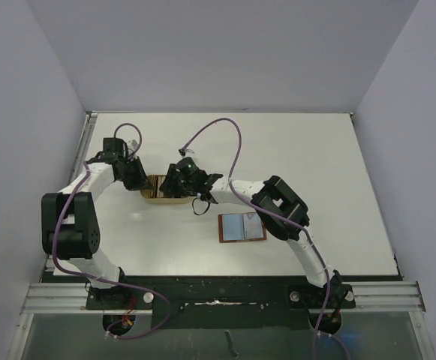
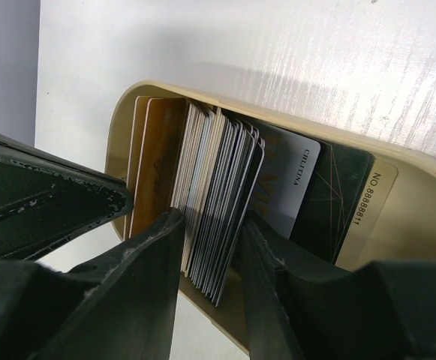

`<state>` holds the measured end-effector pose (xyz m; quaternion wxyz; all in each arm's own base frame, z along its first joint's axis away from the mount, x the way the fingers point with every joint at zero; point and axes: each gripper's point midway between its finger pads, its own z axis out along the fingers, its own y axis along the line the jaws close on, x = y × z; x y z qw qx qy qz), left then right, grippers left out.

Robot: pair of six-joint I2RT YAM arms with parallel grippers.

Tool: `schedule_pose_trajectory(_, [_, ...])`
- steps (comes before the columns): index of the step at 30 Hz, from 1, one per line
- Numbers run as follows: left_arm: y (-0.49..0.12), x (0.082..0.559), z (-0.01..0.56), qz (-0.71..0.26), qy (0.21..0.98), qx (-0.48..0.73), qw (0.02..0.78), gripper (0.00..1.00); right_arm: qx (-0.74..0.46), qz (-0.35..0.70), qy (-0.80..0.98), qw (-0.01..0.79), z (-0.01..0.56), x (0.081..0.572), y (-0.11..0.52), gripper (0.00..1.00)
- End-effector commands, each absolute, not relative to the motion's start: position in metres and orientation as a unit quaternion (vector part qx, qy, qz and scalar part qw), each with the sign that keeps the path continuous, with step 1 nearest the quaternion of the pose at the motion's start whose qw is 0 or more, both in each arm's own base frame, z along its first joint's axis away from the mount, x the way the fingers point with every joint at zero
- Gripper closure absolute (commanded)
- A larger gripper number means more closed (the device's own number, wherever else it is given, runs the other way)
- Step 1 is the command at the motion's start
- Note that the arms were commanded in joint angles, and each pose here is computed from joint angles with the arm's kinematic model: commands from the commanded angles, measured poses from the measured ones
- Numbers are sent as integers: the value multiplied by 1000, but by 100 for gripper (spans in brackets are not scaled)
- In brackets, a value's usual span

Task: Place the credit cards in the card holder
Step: Pick up the credit card from the storage box.

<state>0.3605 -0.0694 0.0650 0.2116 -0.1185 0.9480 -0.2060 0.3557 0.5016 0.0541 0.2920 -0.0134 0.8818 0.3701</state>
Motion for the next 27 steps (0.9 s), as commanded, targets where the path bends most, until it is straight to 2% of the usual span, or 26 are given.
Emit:
schedule_pose_trajectory(1, [-68, 377, 95, -193, 942, -95, 257, 100, -25, 390, 871, 298, 62, 353, 508, 65])
schedule_pose_trajectory(18, [-77, 372, 116, -181, 944, -74, 267, 100, -14, 369, 877, 307, 68, 358, 485, 59])
schedule_pose_trajectory(27, [-75, 372, 122, -174, 942, -77, 276, 100, -11, 331, 883, 332, 96, 369, 445, 50])
